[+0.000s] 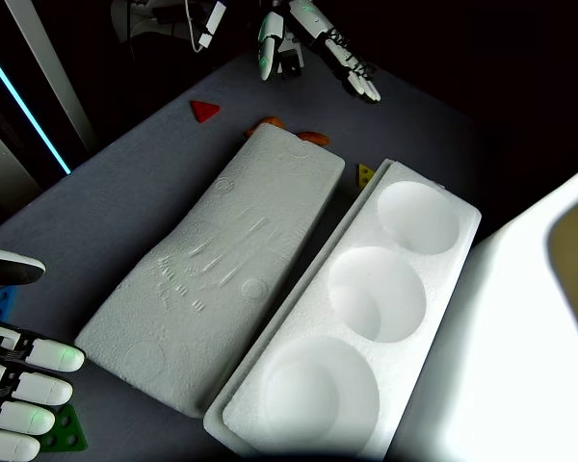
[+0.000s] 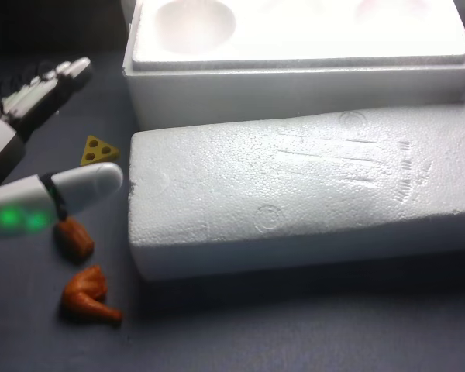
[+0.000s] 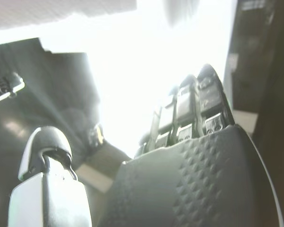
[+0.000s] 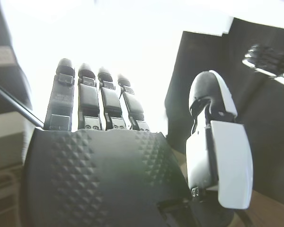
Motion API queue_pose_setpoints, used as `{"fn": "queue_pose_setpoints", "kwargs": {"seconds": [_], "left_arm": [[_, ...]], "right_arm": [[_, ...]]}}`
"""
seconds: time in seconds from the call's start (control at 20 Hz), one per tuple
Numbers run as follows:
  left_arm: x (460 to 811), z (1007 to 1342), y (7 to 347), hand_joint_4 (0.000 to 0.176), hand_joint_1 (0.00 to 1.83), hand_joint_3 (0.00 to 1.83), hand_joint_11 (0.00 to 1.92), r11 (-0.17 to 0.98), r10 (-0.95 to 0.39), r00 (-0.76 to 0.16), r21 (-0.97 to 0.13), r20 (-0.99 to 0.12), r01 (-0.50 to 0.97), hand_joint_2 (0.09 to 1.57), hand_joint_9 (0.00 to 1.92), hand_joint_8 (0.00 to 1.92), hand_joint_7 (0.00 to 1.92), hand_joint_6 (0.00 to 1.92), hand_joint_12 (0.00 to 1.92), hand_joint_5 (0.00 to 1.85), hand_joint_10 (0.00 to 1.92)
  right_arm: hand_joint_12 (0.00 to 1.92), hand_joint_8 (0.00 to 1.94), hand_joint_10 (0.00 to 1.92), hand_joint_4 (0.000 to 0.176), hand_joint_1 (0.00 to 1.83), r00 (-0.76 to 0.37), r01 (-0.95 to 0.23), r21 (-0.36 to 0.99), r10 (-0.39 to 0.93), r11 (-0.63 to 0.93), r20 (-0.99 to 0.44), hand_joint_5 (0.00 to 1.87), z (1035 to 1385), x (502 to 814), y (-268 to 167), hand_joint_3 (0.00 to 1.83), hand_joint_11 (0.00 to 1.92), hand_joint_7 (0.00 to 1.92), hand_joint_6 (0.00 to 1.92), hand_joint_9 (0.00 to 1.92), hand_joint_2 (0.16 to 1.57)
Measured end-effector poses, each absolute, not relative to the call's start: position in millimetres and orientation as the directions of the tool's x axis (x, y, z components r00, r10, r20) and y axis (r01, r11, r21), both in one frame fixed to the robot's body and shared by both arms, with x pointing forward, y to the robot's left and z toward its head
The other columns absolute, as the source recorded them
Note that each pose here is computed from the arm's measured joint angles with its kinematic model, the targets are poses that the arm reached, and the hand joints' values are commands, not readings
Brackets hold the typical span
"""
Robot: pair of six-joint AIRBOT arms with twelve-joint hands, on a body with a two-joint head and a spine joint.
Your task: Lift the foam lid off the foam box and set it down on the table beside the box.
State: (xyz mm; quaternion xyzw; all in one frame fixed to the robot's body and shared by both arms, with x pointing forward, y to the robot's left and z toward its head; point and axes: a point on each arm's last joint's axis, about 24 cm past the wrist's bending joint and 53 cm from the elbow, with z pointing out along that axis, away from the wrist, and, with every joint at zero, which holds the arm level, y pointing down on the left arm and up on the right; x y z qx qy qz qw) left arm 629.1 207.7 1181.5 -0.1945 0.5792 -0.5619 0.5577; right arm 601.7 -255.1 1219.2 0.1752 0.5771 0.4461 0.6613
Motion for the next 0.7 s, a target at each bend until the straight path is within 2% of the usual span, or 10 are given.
{"fn": "queue_pose_setpoints", "kwargs": {"seconds": [0.05,0.1,0.15,0.2,0.25,0.3,0.4,0.5,0.65,0.7], "left_arm": [[632.9,1186.2,203.7,0.115,0.19,0.00,0.00,0.297,-0.843,-0.307,-0.859,-0.441,0.417,1.06,0.00,0.00,0.00,0.00,0.00,0.00,0.00],[639.2,1193.2,198.9,0.121,0.19,0.01,0.00,0.303,-0.833,-0.309,-0.846,-0.458,0.438,1.06,0.00,0.00,0.00,0.00,0.00,0.00,0.00],[644.1,1198.9,196.3,0.123,0.19,0.01,0.00,0.303,-0.830,-0.305,-0.837,-0.467,0.455,1.06,0.00,0.00,0.00,0.00,0.00,0.00,0.00],[648.4,1203.5,192.5,0.115,0.20,0.01,0.00,0.303,-0.825,-0.307,-0.830,-0.474,0.468,1.08,0.00,0.00,0.00,0.00,0.00,0.00,0.00],[651.0,1206.0,189.7,0.125,0.20,0.01,0.00,0.306,-0.820,-0.309,-0.825,-0.482,0.476,1.08,0.00,0.00,0.00,0.00,0.00,0.00,0.00],[655.4,1209.8,185.7,0.106,0.19,0.02,0.00,0.307,-0.815,-0.310,-0.818,-0.490,0.486,1.10,0.00,0.00,0.00,0.00,0.00,0.00,0.00],[661.9,1217.2,177.1,0.098,0.22,0.01,0.00,0.314,-0.796,-0.315,-0.799,-0.516,0.513,1.11,0.00,0.00,0.00,0.00,0.00,0.00,0.00],[668.0,1221.9,170.2,0.114,0.25,0.01,0.00,0.316,-0.787,-0.320,-0.790,-0.528,0.526,1.11,0.00,0.00,0.00,0.00,0.00,0.00,0.00],[670.7,1228.6,156.0,0.078,0.30,0.02,0.00,0.313,-0.766,-0.336,-0.775,-0.548,0.549,1.15,0.00,0.00,0.00,0.00,0.00,0.00,0.00],[671.2,1230.2,152.5,0.075,0.31,0.02,0.00,0.316,-0.757,-0.338,-0.765,-0.560,0.561,1.17,0.00,0.00,0.00,0.00,0.00,0.00,0.00]], "right_arm": [[0.00,0.00,0.00,0.000,0.25,-0.062,-0.393,0.742,0.789,0.543,-0.611,0.00,1221.3,604.0,-254.9,0.00,0.00,0.00,0.00,0.00,1.20],[0.00,0.00,0.00,0.020,0.25,-0.048,-0.404,0.736,0.791,0.544,-0.610,0.00,1227.9,609.0,-255.5,0.00,0.00,0.00,0.00,0.00,1.19],[0.00,0.00,0.00,0.012,0.27,-0.031,-0.421,0.725,0.790,0.545,-0.612,0.00,1236.0,612.4,-255.2,0.00,0.00,0.00,0.00,0.00,1.18],[0.00,0.00,0.00,0.025,0.28,-0.018,-0.445,0.707,0.784,0.549,-0.620,0.00,1244.7,615.4,-252.9,0.00,0.00,0.00,0.00,0.00,1.17],[0.00,0.00,0.00,0.014,0.27,-0.013,-0.456,0.698,0.780,0.552,-0.625,0.00,1249.2,617.2,-250.3,0.00,0.00,0.00,0.00,0.00,1.17],[0.00,0.00,0.00,0.002,0.29,-0.013,-0.474,0.683,0.772,0.555,-0.636,0.00,1254.5,620.5,-244.4,0.00,0.00,0.00,0.00,0.00,1.19],[0.00,0.00,0.00,0.000,0.25,-0.027,-0.511,0.665,0.763,0.545,-0.646,0.00,1262.0,626.9,-230.0,0.00,0.00,0.00,0.00,0.00,1.20],[0.02,0.00,0.00,0.000,0.22,-0.044,-0.527,0.654,0.752,0.542,-0.658,0.00,1263.6,632.2,-217.8,0.00,0.03,0.00,0.00,0.00,1.20],[0.00,0.00,0.00,0.000,0.22,-0.062,-0.549,0.645,0.744,0.531,-0.665,0.00,1267.5,640.3,-203.3,0.01,0.00,0.00,0.00,0.00,1.24],[0.00,0.00,0.00,0.000,0.23,-0.065,-0.552,0.646,0.745,0.527,-0.663,0.00,1268.0,642.0,-200.4,0.02,0.00,0.00,0.00,0.00,1.25]]}}
